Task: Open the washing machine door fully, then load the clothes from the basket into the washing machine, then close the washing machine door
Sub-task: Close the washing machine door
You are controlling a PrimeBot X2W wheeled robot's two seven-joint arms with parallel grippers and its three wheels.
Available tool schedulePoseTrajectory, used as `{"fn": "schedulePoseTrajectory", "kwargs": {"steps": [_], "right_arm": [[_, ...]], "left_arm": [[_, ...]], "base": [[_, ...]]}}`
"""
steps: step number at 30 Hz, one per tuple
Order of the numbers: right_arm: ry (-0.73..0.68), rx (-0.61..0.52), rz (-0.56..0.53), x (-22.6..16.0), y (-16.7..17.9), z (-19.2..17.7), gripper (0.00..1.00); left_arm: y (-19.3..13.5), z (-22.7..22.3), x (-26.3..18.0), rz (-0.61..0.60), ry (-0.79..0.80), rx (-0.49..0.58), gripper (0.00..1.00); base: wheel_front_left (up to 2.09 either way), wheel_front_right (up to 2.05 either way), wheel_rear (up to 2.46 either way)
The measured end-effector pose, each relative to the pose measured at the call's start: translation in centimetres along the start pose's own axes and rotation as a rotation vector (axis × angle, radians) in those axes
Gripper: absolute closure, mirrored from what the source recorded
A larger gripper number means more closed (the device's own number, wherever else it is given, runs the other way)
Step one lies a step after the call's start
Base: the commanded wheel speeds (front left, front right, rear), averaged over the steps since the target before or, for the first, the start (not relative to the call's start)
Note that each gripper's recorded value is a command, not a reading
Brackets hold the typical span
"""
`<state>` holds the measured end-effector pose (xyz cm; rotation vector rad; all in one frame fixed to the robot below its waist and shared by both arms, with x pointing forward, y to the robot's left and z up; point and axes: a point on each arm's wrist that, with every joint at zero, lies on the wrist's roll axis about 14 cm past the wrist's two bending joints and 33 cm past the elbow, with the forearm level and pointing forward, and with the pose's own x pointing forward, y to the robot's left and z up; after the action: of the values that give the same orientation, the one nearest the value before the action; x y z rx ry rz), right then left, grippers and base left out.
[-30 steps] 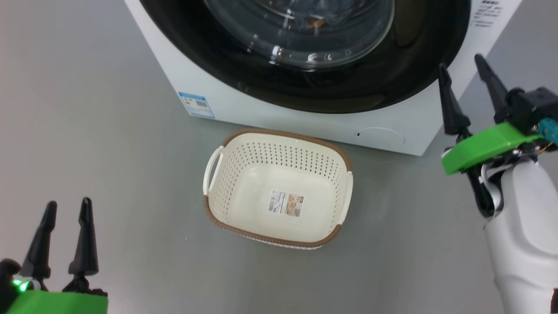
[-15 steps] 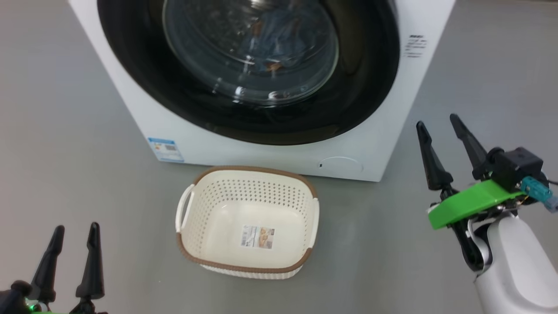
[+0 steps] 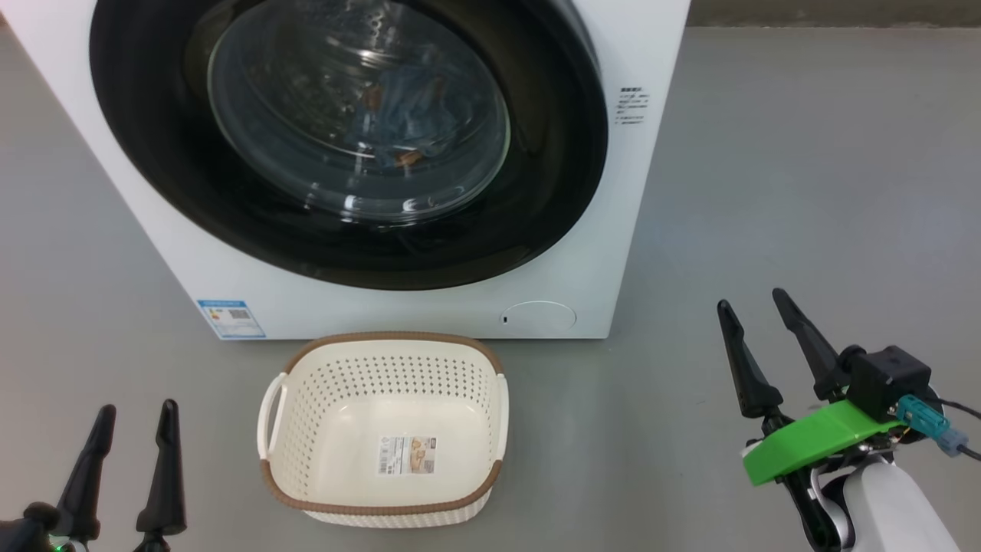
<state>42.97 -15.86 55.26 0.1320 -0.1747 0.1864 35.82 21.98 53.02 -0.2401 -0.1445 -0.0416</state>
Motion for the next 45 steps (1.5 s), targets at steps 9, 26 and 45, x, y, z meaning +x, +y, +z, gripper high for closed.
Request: {"fn": "schedulePoseTrajectory", "kwargs": {"steps": [9,26,45], "right_arm": [[0.022,0.046,-0.06,-3.4,-0.8,-1.1,0.0],[0.047,0.066,-0.103,-5.8,-1.2,-2.0,0.0],[0.05,0.064,-0.092,-5.6,-0.9,-2.1,0.0]], "left_arm": [[-1.3,-0.4,0.3,-0.041,0.01,-0.009,0.0],[-2.2,-0.4,0.6,-0.069,0.008,-0.014,0.0],[-2.2,-0.5,0.4,-0.068,0.012,-0.015,0.0]], "base": [[0.0,0.0,0.0],[0.0,0.0,0.0],[0.0,0.0,0.0]]}}
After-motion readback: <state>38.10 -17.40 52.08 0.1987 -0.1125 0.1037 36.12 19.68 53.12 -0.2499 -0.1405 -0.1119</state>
